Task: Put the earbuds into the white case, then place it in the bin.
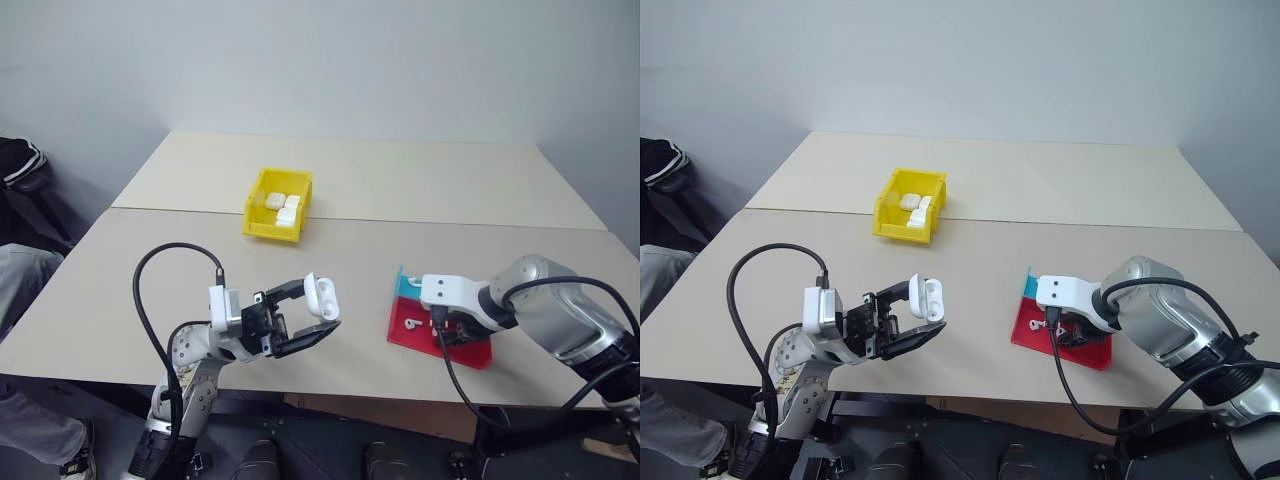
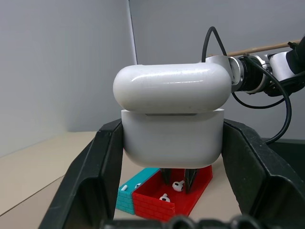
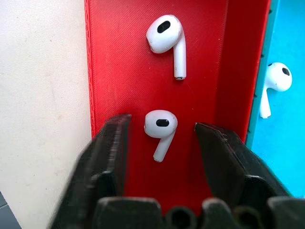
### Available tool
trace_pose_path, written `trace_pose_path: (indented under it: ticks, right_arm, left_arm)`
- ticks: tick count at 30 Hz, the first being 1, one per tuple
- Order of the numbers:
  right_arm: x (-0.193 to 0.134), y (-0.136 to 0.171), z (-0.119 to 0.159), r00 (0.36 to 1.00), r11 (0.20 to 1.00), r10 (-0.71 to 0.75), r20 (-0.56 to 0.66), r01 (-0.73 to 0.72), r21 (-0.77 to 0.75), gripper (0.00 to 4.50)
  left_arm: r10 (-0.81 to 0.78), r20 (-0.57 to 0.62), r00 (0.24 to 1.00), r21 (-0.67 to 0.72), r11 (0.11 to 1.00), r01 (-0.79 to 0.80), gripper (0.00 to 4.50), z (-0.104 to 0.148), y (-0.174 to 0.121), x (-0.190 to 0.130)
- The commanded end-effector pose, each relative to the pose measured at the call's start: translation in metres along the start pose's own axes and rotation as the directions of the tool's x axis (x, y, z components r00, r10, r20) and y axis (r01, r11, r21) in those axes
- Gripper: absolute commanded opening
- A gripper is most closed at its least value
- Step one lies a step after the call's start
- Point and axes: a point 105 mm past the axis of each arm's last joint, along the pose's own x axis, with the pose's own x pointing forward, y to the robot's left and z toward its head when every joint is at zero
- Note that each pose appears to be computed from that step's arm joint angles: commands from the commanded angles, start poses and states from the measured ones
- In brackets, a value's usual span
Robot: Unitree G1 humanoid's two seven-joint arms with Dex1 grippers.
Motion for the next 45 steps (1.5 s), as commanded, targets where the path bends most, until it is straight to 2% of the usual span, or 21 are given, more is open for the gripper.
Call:
trace_pose_path:
  ticks: [1, 22, 26, 37, 41, 45]
  right_arm:
    - [-0.0057, -0.0039, 0.0029, 1.000, 0.999, -0.025, 0.007, 0.026, -0.021, 2.13]
    - [-0.0058, -0.0006, -0.0035, 1.000, 0.999, -0.016, -0.017, 0.016, -0.031, 2.13]
    - [-0.0058, 0.0009, -0.0035, 1.000, 0.999, -0.013, -0.014, 0.012, -0.034, 1.26]
    - [-0.0044, 0.0003, -0.0053, 1.000, 0.999, -0.020, -0.022, 0.019, -0.035, 1.26]
    - [-0.0070, 0.0019, -0.0027, 1.000, 0.999, -0.014, 0.001, 0.014, -0.031, 0.66]
    - [-0.0136, 0.0028, 0.0023, 0.999, 0.999, -0.022, 0.039, 0.023, -0.023, 0.66]
  left_arm:
    - [-0.017, 0.016, 1.000, 0.029, 0.999, 0.017, 2.77, 0.0081, -0.0028, 0.0040]
    - [-0.011, -0.006, 1.000, 0.023, 1.000, 0.011, 2.77, 0.0051, -0.0031, 0.0045]
    - [-0.011, -0.008, 1.000, 0.023, 1.000, 0.012, 2.77, 0.0049, -0.0029, 0.0050]
    - [-0.010, -0.016, 1.000, 0.022, 1.000, 0.010, 2.77, 0.0039, -0.0021, 0.0048]
    - [-0.009, -0.018, 1.000, 0.022, 1.000, 0.010, 2.77, 0.0039, -0.0019, 0.0049]
    - [-0.013, -0.010, 1.000, 0.022, 1.000, 0.013, 2.77, 0.0053, -0.0016, 0.0059]
